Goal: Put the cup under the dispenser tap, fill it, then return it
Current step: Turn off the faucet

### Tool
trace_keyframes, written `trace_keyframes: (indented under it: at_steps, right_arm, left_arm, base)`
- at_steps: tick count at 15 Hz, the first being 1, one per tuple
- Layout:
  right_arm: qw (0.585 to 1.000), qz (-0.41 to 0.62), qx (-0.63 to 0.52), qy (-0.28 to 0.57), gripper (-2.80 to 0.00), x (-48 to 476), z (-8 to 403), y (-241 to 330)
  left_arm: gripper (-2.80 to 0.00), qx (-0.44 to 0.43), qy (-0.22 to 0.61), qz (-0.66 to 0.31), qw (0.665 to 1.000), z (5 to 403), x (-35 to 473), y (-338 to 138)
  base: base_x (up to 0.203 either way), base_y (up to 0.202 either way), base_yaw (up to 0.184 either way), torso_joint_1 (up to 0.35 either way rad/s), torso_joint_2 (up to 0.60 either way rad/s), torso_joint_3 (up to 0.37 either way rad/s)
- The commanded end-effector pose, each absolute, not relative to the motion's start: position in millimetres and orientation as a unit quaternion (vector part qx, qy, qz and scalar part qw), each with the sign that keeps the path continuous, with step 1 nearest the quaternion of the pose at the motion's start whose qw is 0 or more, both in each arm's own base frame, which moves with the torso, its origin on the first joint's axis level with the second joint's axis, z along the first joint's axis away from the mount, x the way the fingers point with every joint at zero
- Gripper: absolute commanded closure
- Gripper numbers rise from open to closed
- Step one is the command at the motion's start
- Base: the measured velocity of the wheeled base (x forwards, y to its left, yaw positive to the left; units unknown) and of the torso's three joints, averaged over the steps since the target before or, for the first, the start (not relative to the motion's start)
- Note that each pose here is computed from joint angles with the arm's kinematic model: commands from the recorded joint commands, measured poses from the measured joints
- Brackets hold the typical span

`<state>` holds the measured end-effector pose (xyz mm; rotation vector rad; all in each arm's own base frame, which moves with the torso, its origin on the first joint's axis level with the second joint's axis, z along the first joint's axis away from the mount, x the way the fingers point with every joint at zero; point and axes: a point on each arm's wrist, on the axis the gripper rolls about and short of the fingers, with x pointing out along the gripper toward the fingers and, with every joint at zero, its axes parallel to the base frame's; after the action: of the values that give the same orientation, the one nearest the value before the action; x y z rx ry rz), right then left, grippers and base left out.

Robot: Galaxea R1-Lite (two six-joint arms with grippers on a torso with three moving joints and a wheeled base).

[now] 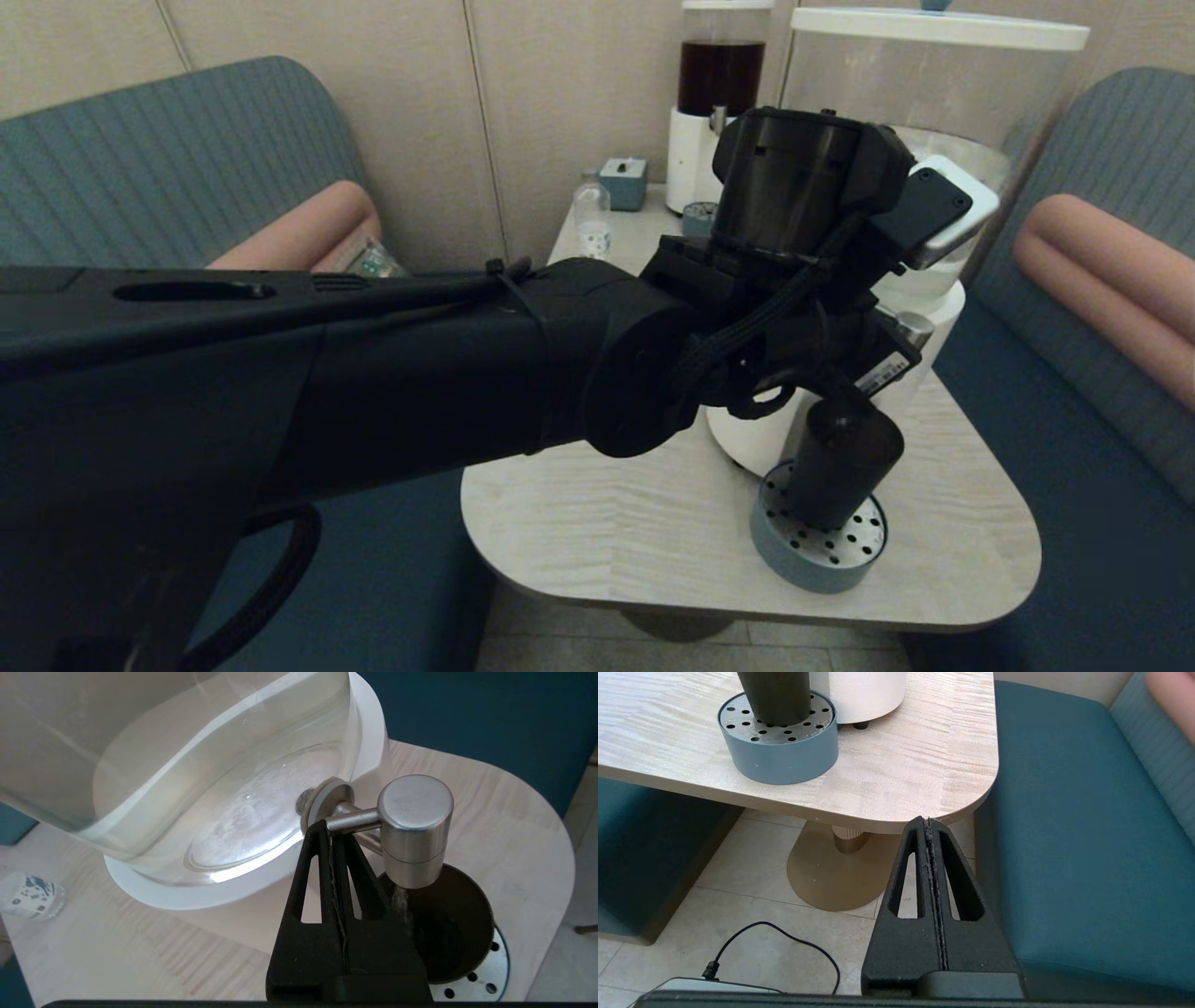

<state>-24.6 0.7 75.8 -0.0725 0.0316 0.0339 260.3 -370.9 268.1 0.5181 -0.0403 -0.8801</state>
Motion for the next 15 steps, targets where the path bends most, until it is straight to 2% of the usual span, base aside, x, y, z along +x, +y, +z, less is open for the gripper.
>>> trace_keyframes:
  at_steps: [1, 9, 15]
  right_arm:
    - [0.999, 0.017, -0.037, 0.015, 0.00, -24.6, 75.7, 0.7]
    - [0.999, 0.017, -0.037, 0.015, 0.00, -24.6, 75.7, 0.7]
    - [0.999, 0.017, -0.037, 0.015, 0.00, -24.6, 75.7, 0.7]
  left_arm:
    - [0.00, 0.253, -0.029, -0.419, 0.871, 265.4, 262.1, -374.0]
    - [0.00, 0.257, -0.032, -0.398, 0.880, 267.1, 264.2, -371.9]
    - [0.00, 0.275, -0.003, -0.387, 0.880, 267.8, 262.5, -362.5]
  base:
    - [0.000, 0.000, 0.000, 0.000, 0.00, 0.000]
    - [0.000, 0.000, 0.000, 0.000, 0.00, 0.000]
    - [0.000, 0.000, 0.000, 0.000, 0.00, 0.000]
